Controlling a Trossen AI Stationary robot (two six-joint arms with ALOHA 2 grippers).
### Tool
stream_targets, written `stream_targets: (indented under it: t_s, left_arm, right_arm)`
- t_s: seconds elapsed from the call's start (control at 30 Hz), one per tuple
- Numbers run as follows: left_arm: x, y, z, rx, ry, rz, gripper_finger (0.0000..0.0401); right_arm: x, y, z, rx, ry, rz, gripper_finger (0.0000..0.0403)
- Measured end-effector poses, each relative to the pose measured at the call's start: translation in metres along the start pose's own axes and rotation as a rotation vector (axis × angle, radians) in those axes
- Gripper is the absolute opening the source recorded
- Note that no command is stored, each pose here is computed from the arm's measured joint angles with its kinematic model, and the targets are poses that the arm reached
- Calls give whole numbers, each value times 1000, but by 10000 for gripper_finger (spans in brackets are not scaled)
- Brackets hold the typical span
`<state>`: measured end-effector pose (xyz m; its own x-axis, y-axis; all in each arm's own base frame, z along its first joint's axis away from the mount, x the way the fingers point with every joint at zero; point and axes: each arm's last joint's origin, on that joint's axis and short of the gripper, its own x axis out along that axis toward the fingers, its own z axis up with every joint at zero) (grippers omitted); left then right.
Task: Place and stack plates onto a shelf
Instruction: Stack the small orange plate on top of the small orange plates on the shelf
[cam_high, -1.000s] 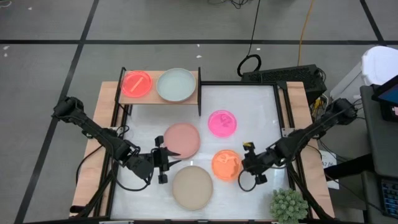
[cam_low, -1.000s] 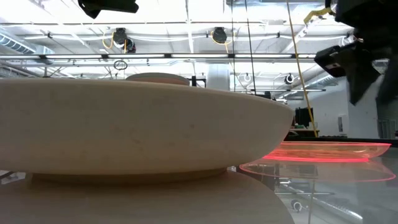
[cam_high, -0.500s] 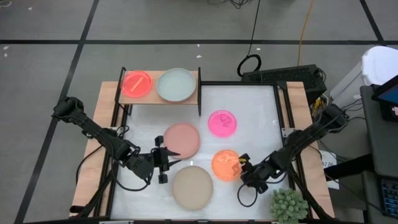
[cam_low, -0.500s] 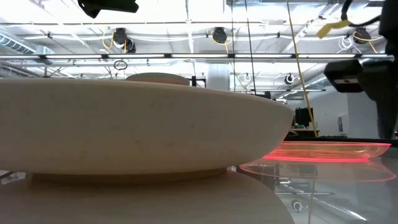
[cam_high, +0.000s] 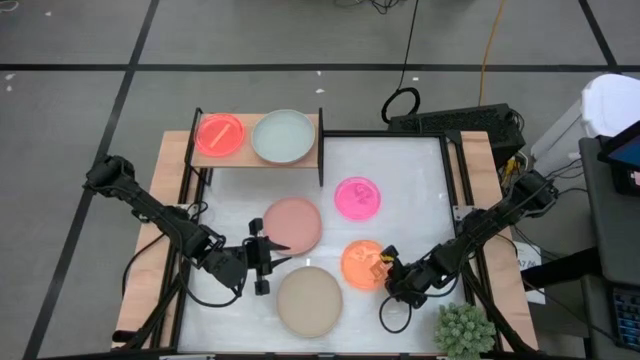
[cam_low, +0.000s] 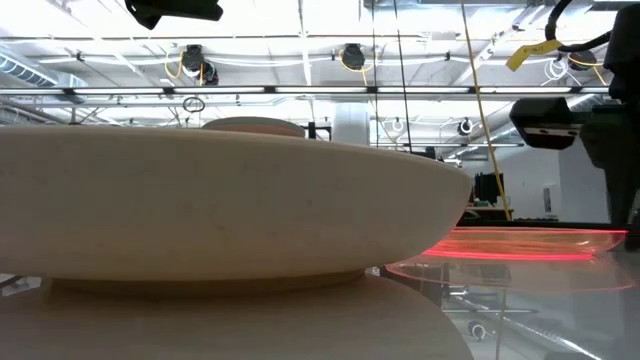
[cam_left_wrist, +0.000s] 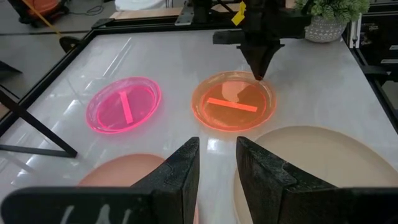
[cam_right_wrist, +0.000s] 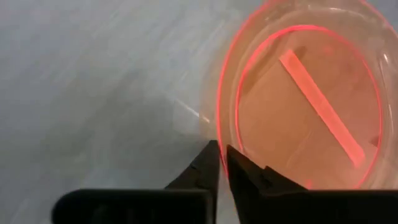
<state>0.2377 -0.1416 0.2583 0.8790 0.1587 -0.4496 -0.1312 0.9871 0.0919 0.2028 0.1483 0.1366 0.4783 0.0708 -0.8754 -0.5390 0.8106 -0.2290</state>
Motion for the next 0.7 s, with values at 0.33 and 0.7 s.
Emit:
stream_targets:
  t_s: [0.33,0.7]
  left_arm:
    - [0,0,0,-1,1,0,113]
    - [0,0,0,51,-3,8,113]
  right_arm:
    - [-9,-2,2,-1,-37,-7,1]
    - [-48,-13,12,-64,-197,-95,0]
